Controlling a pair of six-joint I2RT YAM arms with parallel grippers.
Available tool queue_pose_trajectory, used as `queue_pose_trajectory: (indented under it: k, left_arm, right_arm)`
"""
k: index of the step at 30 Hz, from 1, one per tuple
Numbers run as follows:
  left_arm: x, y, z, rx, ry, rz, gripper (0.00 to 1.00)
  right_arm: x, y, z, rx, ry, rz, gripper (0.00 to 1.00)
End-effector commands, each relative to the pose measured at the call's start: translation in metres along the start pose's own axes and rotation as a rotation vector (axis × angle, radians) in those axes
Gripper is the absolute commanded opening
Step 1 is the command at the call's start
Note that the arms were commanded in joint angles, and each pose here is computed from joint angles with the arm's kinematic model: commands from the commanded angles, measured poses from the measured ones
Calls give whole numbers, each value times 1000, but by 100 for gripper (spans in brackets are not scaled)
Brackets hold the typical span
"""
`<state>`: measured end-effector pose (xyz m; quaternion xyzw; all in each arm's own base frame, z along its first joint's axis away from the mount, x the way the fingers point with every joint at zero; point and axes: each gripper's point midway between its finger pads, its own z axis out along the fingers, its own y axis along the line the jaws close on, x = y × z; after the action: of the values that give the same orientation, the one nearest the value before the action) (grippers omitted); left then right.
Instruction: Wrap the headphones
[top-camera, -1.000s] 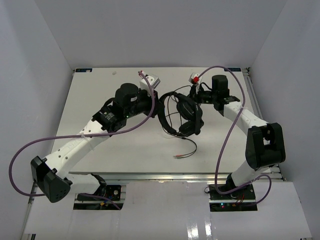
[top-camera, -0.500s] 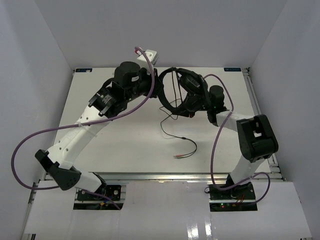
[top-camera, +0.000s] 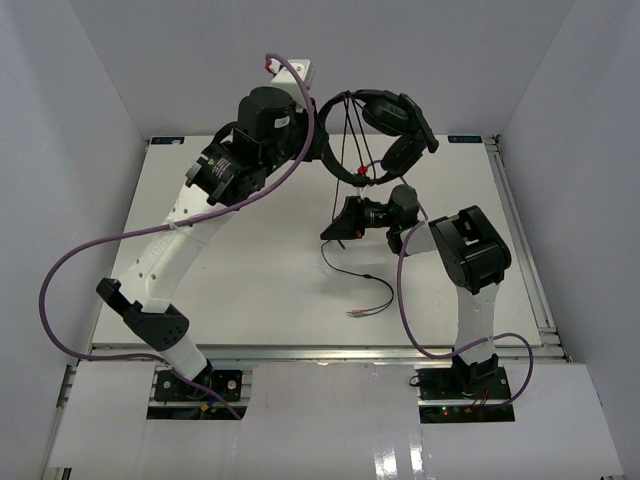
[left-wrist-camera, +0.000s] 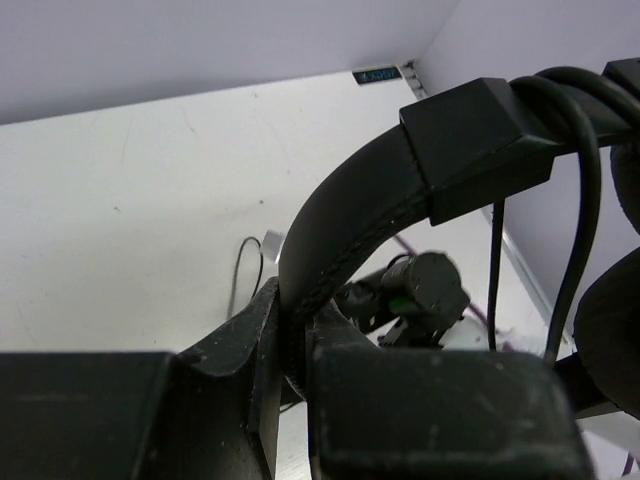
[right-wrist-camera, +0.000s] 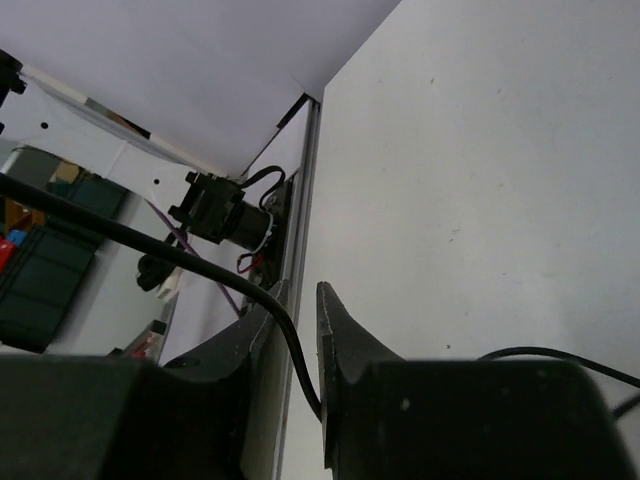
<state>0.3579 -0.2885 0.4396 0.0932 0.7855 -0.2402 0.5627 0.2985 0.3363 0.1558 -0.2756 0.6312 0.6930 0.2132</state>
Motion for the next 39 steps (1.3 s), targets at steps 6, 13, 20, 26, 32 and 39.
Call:
queue_pose_trajectory:
  k: [6,13,20,26,32,39]
  left_arm:
    - [-75,23,-41,-113,-214,-59,0]
    - [-86,51,-56,-174,-244,-49,0]
    - [-96,82,-63,-256,-276,-44,0]
    - [-89,118,-61,-344,-257,-45,0]
    - [-78,144,-68,-406,-233,-35,0]
    - [-60,159,-64,-437,-185,-27,0]
  right_arm:
    - [-13,70,16,-87,-118,-590,22]
    - [5,76,26,-42,-68,-705,20]
    - [28,75,32,62,9,-780,17]
    - [35,80,14,161,47,-865,8]
    - [36,68,-17,310,117,-877,8]
    - [10,64,-43,516,181,-968,8]
